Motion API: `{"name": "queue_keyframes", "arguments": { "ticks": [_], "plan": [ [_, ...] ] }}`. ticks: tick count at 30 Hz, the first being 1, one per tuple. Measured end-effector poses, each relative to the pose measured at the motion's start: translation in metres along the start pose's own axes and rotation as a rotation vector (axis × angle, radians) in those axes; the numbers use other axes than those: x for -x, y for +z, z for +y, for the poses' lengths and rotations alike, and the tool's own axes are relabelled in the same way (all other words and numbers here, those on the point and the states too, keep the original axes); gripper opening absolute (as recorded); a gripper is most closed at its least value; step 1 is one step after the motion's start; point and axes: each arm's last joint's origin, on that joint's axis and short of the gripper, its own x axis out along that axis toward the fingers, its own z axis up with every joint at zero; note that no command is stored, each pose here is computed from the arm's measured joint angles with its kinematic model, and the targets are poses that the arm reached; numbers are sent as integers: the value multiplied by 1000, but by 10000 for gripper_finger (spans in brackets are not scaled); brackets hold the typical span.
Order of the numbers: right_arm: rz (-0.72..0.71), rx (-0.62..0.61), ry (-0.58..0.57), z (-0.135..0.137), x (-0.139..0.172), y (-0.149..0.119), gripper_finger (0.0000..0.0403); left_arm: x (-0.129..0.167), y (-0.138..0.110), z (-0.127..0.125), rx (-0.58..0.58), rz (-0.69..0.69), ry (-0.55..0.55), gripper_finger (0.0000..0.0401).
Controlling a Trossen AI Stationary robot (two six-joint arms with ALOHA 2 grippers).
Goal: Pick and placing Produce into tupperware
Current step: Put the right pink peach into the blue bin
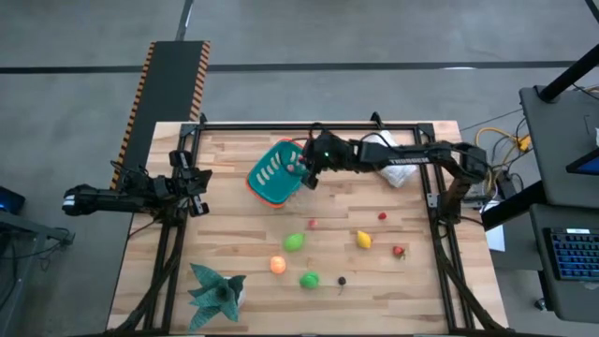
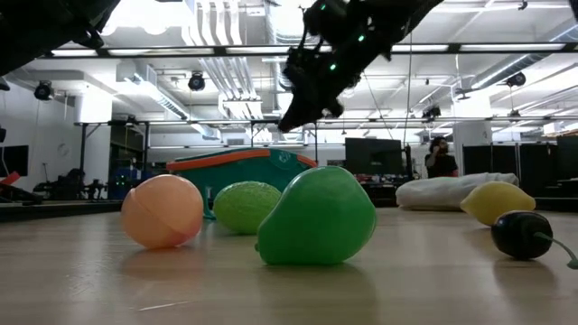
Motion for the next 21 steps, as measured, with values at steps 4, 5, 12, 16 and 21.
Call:
{"name": "queue_keyframes", "arguments": {
  "ticks": [4, 5, 12, 16, 21],
  "plan": [
    [59, -1, 36, 0, -18, 0, 43, 0, 0, 0, 1, -3, 0, 0],
    [81, 2, 30, 1, -21, 0, 43, 0, 0, 0, 1, -4, 0, 0],
    [152, 23, -8, -1, -24, 3, 55, 0, 1, 0, 1, -6, 0, 0],
    [158, 27, -10, -2, -23, 3, 81, 0, 1, 0, 1, -8, 1, 0],
    [182, 38, -5, -3, -22, 0, 131, 0, 1, 0, 1, -8, 0, 0]
  ]
}}
